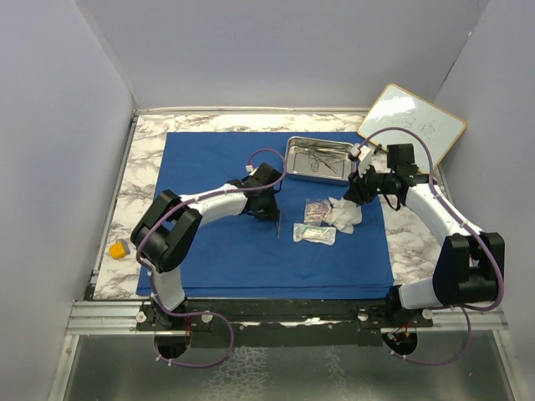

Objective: Open and lay out the surgical kit
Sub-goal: Adjust the medical item in the surgical kit, then smooth out the surgical kit at the center of the board.

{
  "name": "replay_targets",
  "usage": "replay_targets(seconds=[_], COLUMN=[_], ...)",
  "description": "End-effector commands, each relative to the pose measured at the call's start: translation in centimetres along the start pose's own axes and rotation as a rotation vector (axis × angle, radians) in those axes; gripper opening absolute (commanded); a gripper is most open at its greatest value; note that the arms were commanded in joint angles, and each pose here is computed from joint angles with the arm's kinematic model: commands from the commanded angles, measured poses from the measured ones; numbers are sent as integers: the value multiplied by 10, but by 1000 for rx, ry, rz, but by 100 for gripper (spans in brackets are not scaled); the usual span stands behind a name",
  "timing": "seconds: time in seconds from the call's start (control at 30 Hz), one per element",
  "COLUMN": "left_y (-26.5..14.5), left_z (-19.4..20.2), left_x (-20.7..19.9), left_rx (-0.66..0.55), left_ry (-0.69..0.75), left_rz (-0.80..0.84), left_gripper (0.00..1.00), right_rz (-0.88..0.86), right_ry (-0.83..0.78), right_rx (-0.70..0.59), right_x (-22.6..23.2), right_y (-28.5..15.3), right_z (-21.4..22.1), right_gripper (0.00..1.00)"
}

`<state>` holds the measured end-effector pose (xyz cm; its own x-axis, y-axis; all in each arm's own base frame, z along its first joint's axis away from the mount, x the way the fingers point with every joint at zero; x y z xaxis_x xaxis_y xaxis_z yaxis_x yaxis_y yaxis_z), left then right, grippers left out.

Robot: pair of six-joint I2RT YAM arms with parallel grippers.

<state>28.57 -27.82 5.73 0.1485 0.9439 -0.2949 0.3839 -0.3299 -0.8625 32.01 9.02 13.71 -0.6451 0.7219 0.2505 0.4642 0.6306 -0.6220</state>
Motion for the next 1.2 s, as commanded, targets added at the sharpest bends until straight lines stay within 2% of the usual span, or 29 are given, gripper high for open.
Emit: replay_targets(seconds=[0.0, 0.53, 0.73, 0.77, 0.87, 0.97, 1.17], left_y=[-13, -28, -41, -43, -52, -65, -84], left_z=[5, -9, -28, -33, -50, -69, -104], left_x=[1, -4, 2, 4, 14, 37, 102], left_rx=[5, -55, -122, -138, -192, -255, -388], left_ry=[25, 46, 85, 96, 110, 94, 47], left_rz=[-10, 31, 64, 77, 139, 212, 178], left_gripper=[21, 23, 26, 27, 34, 44, 55], right_rz=[-4, 0, -22, -39, -101, -176, -357], right_ry=[1, -6, -22, -33, -59, -63, -174], right_rx=[-16, -23, -47, -55, -81, -105, -60], right_x=[-1, -1, 5, 9, 20, 33, 86], right_y=[-2, -3, -9, -11, -14, -15, 10], right_z=[-6, -9, -18, -20, -24, -30, -35], right_gripper=[31, 31, 31, 31, 41, 40, 39])
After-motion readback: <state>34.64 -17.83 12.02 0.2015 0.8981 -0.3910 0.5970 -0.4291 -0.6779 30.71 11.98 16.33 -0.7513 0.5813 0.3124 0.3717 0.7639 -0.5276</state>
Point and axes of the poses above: each gripper's point midway between its finger pads, its own y axis out along the fingers, its own x axis along the line the jaws close on, z = x × y, the point moved 3 cm from there along -y, back along the fingers, and after that the axes turned 14 degrees about y, right-handed, at the moved point
